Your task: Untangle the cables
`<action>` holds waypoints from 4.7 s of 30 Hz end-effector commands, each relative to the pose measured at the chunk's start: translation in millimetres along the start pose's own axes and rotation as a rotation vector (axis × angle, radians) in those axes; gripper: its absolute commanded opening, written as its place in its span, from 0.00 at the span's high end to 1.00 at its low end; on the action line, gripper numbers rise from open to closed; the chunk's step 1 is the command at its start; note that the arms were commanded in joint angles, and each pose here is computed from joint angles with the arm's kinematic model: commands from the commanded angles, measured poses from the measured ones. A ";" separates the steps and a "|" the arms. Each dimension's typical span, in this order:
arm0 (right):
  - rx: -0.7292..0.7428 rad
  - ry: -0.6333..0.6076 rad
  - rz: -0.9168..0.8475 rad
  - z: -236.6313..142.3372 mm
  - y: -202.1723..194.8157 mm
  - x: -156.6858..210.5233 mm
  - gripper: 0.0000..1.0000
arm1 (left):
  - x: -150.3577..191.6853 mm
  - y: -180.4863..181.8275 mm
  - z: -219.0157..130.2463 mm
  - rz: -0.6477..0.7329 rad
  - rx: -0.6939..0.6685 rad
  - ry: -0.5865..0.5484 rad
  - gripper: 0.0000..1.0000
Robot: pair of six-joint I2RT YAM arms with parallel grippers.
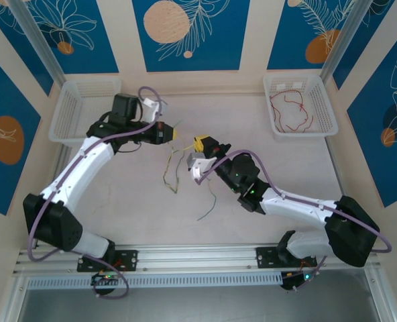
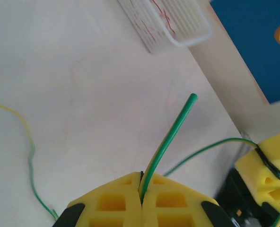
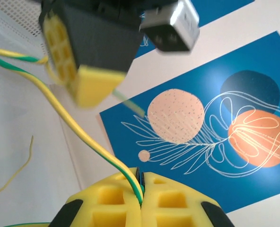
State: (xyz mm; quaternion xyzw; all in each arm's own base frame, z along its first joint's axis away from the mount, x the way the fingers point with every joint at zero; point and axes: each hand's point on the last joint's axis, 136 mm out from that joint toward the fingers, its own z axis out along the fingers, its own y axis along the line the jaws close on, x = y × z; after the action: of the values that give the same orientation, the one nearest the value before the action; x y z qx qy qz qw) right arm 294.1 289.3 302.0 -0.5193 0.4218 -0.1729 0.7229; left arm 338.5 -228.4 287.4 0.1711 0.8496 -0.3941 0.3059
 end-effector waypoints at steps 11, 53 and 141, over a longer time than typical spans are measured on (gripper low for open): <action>0.079 0.198 0.287 -21.3 -34.0 56.9 1.00 | -31.3 45.1 -76.1 -0.041 -0.318 -0.325 1.00; 0.757 1.129 1.348 -186.3 -113.5 307.5 1.00 | 12.2 142.8 -162.8 -0.243 -0.661 -0.438 1.00; -0.091 0.587 1.413 -72.7 -38.3 102.9 1.00 | 31.5 5.0 34.0 0.383 -0.172 -0.129 1.00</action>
State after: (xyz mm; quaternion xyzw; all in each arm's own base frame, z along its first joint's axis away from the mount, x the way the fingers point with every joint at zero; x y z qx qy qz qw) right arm 297.9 165.1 295.0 -0.1017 0.8211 0.2447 0.5055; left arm 333.9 -243.6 220.4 0.2758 0.8288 -0.2455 0.4204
